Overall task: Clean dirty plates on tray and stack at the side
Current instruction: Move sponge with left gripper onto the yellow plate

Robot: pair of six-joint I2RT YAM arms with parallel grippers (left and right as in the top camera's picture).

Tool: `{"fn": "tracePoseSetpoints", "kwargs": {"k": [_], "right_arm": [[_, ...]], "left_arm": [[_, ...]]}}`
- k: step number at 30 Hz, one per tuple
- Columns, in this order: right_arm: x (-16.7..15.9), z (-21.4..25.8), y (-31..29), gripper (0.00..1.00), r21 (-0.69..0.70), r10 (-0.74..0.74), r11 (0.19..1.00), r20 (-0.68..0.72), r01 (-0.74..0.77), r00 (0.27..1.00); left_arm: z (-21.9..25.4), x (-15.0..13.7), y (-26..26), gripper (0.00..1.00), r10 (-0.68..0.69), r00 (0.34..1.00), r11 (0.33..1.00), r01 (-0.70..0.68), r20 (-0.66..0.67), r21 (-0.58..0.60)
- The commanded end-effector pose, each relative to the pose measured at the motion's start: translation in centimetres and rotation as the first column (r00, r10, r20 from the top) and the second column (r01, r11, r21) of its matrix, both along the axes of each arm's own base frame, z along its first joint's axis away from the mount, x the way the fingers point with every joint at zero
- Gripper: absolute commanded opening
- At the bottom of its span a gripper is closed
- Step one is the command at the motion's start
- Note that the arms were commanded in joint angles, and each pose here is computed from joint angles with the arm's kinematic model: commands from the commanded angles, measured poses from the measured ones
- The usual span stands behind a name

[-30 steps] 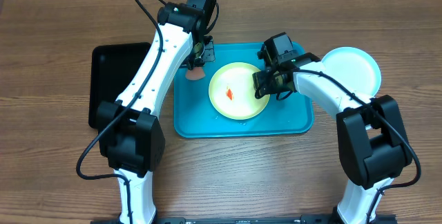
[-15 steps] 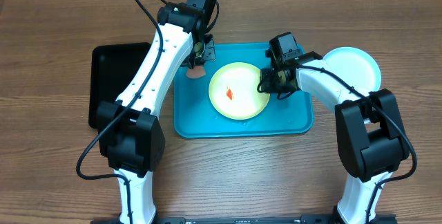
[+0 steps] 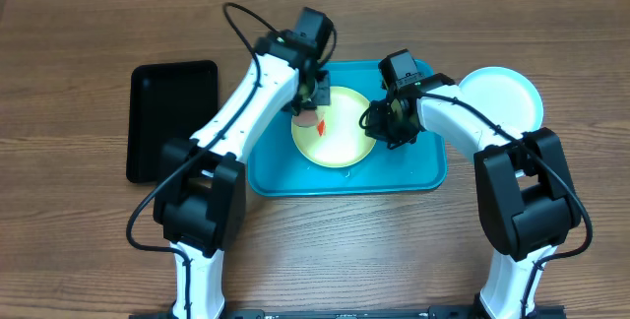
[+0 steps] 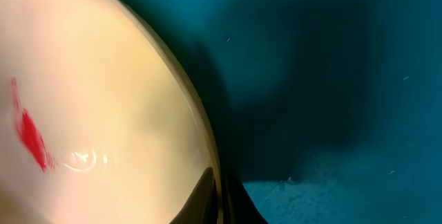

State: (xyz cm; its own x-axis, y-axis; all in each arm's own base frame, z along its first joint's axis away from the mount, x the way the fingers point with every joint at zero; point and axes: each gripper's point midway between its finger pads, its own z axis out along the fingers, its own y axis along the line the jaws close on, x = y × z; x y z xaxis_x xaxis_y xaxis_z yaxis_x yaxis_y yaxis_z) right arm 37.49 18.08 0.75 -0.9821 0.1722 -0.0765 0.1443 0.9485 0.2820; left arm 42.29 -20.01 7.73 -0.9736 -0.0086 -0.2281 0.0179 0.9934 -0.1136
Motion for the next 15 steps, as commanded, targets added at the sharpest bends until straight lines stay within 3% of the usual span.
{"fn": "tracePoseSetpoints", "kwargs": {"k": [1,15], "right_arm": [[-1.1,-0.9,0.7,0.04,-0.016,0.009,1.0,-0.035,-0.01,0.999],[-2.7,-3.0,0.0,0.04,-0.033,0.03,0.999,-0.058,-0.032,0.998]], "left_arm": [[-1.2,-1.5,-2.1,0.04,-0.102,0.994,0.994,0.1,-0.031,-0.053],[-2.9,-1.4,-1.4,0.04,-0.096,0.995,0.995,0.095,0.003,0.027]]}}
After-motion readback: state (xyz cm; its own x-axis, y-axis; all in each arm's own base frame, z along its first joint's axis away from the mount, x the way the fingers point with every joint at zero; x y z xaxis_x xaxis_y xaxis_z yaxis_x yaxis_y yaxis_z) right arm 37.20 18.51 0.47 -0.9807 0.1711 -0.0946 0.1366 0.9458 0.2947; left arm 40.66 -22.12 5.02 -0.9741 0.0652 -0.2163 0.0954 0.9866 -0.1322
